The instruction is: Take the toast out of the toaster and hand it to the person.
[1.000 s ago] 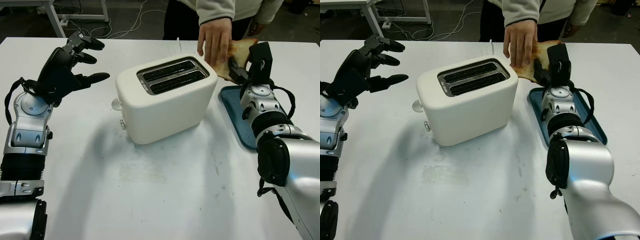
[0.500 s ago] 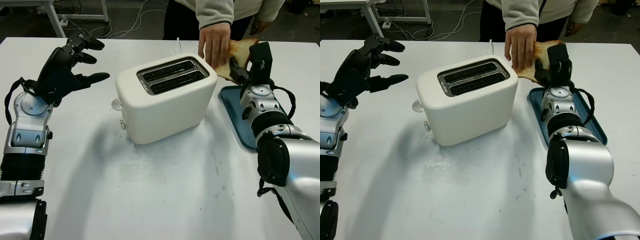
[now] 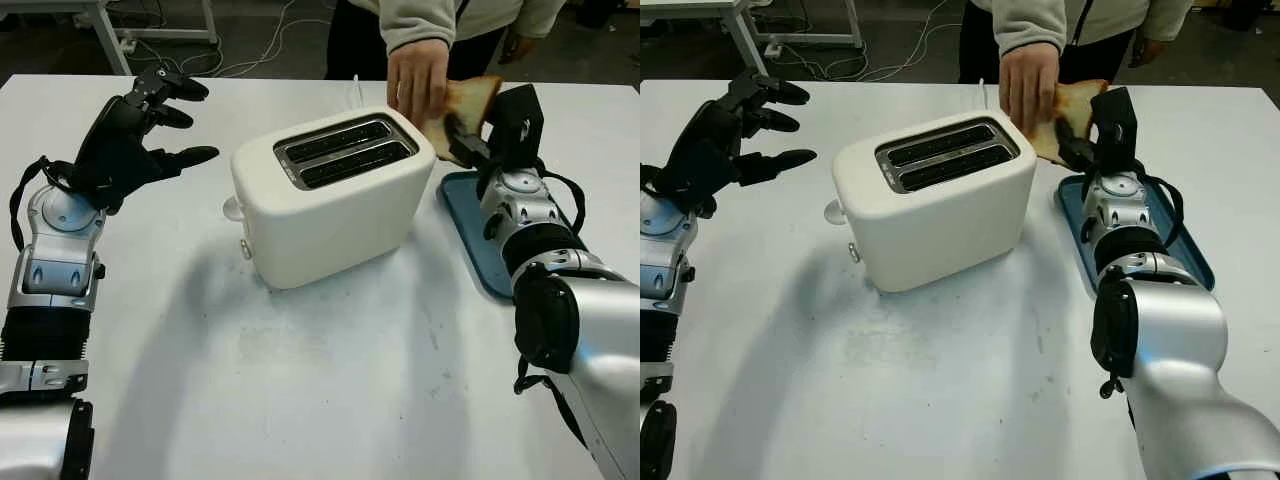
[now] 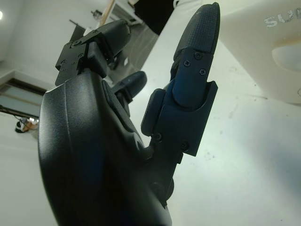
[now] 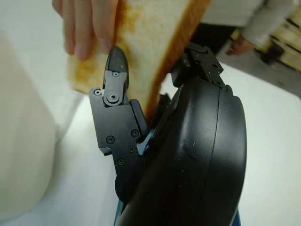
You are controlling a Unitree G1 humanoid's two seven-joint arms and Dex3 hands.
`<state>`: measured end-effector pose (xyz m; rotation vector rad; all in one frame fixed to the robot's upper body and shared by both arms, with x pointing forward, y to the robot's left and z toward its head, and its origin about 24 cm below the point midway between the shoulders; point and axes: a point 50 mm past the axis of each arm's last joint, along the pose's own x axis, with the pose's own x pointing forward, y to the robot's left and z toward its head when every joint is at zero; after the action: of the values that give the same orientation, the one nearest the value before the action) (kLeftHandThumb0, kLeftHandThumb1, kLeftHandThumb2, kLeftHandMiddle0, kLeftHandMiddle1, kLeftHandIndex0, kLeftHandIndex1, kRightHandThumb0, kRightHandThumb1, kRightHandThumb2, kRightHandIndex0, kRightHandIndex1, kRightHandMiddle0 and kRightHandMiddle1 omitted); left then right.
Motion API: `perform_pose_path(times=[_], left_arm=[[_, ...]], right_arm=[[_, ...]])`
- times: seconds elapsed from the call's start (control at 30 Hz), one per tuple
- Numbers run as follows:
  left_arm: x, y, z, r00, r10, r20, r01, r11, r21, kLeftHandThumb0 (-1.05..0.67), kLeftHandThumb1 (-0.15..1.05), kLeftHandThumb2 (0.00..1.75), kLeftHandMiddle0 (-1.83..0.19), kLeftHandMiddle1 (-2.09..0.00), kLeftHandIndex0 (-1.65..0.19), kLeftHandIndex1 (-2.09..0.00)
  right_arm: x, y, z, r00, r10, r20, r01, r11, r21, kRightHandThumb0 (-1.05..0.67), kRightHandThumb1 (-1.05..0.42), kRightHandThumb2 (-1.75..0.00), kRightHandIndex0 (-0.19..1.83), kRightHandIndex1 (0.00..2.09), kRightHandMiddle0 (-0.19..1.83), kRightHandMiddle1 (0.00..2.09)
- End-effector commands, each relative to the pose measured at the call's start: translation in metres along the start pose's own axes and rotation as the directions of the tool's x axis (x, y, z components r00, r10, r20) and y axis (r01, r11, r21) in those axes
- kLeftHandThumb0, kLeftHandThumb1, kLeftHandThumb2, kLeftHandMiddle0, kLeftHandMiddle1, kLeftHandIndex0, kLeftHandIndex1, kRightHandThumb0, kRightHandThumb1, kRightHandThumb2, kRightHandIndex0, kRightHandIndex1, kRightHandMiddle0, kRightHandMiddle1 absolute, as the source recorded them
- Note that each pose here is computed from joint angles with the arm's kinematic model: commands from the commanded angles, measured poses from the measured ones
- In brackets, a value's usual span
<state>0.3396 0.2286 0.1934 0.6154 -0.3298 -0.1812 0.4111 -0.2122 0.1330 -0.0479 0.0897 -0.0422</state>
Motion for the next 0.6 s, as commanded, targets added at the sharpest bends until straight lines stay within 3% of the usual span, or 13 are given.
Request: perform_pose_path(times=[0.0, 0.1, 0.43, 0.57], left_arm=[[-0.002, 0.001, 0.0, 1.0, 0.006, -0.003, -0.006, 1.0, -0.002, -0.72, 0.85, 0.0, 0.0, -1.22, 0.0, -1.1], [-0.002, 0.002, 0.0, 1.0, 0.003, -0.003, -0.003, 1.0, 0.005, -0.72, 0.86, 0.01, 0.0, -1.21, 0.0, -1.09], [-0.002, 0.001, -0.001, 1.0, 0.009, -0.009, -0.009, 1.0, 0.014, -0.71, 0.85, 0.0, 0.0, -1.22, 0.0, -1.09], [-0.003, 0.001, -0.001, 1.0, 0.016, -0.011, -0.016, 1.0, 0.014, -0.73, 0.86, 0.0, 0.0, -1.25, 0.0, -1.11]], right_arm=[[-0.001, -0.005, 0.004, 0.999, 0.033, 0.041, -0.031, 0.998, -0.052, -0.58, -0.92, -0.36, 0.03, 0.13, 0.04, 0.1], [-0.002, -0.008, 0.006, 0.997, 0.049, 0.058, -0.044, 0.995, -0.092, -0.6, -0.92, -0.35, 0.0, 0.01, 0.0, 0.01], [-0.01, -0.03, 0.003, 0.996, 0.008, 0.091, 0.022, 0.947, -0.32, -0.8, -0.92, -0.26, 0.0, 0.0, 0.0, 0.0], [-0.014, -0.036, -0.001, 0.992, 0.0, 0.127, 0.038, 0.953, -0.3, -0.78, -0.92, -0.2, 0.0, 0.0, 0.0, 0.0]])
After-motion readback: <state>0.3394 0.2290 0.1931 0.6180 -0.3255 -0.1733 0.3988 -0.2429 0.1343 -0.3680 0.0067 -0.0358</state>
